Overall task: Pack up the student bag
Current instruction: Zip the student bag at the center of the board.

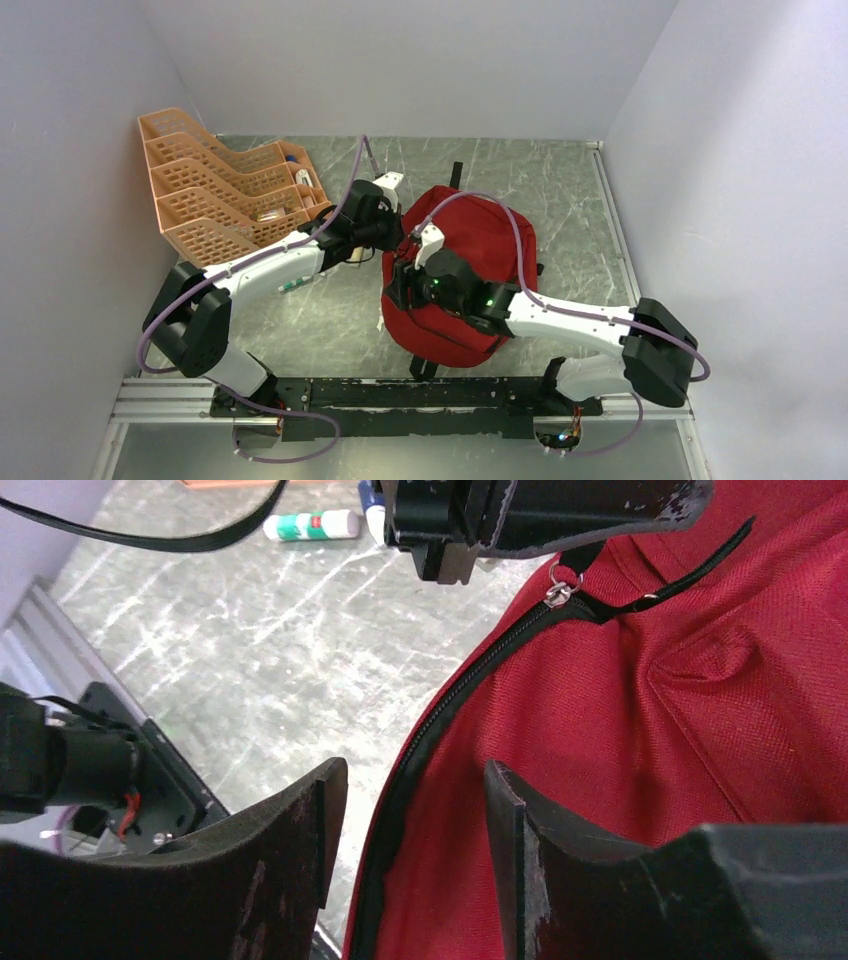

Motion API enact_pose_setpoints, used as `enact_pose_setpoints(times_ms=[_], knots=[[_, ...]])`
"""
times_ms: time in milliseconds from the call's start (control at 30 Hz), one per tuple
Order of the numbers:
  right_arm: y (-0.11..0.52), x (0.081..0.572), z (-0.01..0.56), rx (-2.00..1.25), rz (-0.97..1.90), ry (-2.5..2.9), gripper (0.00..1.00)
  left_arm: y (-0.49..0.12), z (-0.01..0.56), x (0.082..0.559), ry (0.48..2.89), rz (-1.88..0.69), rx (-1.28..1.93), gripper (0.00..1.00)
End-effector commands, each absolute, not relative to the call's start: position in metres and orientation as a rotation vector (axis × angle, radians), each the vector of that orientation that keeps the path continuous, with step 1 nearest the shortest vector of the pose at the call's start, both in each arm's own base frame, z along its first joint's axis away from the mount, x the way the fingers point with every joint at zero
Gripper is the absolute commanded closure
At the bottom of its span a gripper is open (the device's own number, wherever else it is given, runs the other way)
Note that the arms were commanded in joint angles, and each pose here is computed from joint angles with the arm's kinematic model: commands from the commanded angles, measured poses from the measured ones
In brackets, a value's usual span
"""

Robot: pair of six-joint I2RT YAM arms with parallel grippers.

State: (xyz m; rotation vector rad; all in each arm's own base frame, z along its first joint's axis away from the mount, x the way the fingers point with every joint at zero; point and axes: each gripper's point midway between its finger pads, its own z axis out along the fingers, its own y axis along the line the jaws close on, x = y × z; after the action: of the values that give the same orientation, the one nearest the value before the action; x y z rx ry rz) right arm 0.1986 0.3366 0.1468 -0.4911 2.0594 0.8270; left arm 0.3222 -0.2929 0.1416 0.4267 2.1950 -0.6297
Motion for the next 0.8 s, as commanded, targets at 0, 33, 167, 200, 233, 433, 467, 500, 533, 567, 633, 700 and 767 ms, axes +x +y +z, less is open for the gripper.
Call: enact_pose_setpoints(times_ms=[0,33,167,200,233,433,467,500,533,567,633,700,767], knots=[[0.341,0.212,0.143,-0.513,0.686,2.018,0.45,-0.3,0.166,0.326,2.114,-0.692,0.422,0.95],[0.341,0.213,0.141,-0.533,0.644,2.013,0.47,-0.3,0.166,0.327,2.114,-0.694,0.422,0.95],[0.344,0.212,0.143,-0.573,0.587,1.958,0.65,-0.302,0.166,0.326,2.116,-0.696,0.43,0.95],[0.346,0.211,0.145,-0.575,0.602,1.943,0.71,-0.302,0.166,0.326,2.117,-0.695,0.43,0.95],[0.348,0.208,0.147,-0.581,0.621,1.929,0.79,-0.301,0.165,0.327,2.118,-0.691,0.431,0.95],[0.362,0.188,0.16,-0.66,0.764,1.823,0.97,-0.302,0.159,0.334,2.133,-0.663,0.42,0.95],[0.364,0.184,0.161,-0.676,0.793,1.805,0.98,-0.303,0.158,0.336,2.136,-0.658,0.416,0.95],[0.365,0.18,0.16,-0.688,0.818,1.797,0.98,-0.304,0.157,0.338,2.138,-0.653,0.414,0.95],[0.366,0.176,0.159,-0.7,0.847,1.789,0.99,-0.306,0.156,0.341,2.139,-0.651,0.415,0.95],[0.367,0.171,0.158,-0.715,0.87,1.786,1.0,-0.307,0.155,0.343,2.141,-0.646,0.414,0.95],[0.37,0.162,0.154,-0.753,0.914,1.783,1.0,-0.308,0.153,0.35,2.144,-0.63,0.406,0.95],[0.37,0.153,0.15,-0.786,0.948,1.781,1.0,-0.31,0.153,0.357,2.138,-0.611,0.395,0.95],[0.369,0.146,0.147,-0.807,0.973,1.776,1.0,-0.312,0.152,0.363,2.137,-0.596,0.393,0.95]])
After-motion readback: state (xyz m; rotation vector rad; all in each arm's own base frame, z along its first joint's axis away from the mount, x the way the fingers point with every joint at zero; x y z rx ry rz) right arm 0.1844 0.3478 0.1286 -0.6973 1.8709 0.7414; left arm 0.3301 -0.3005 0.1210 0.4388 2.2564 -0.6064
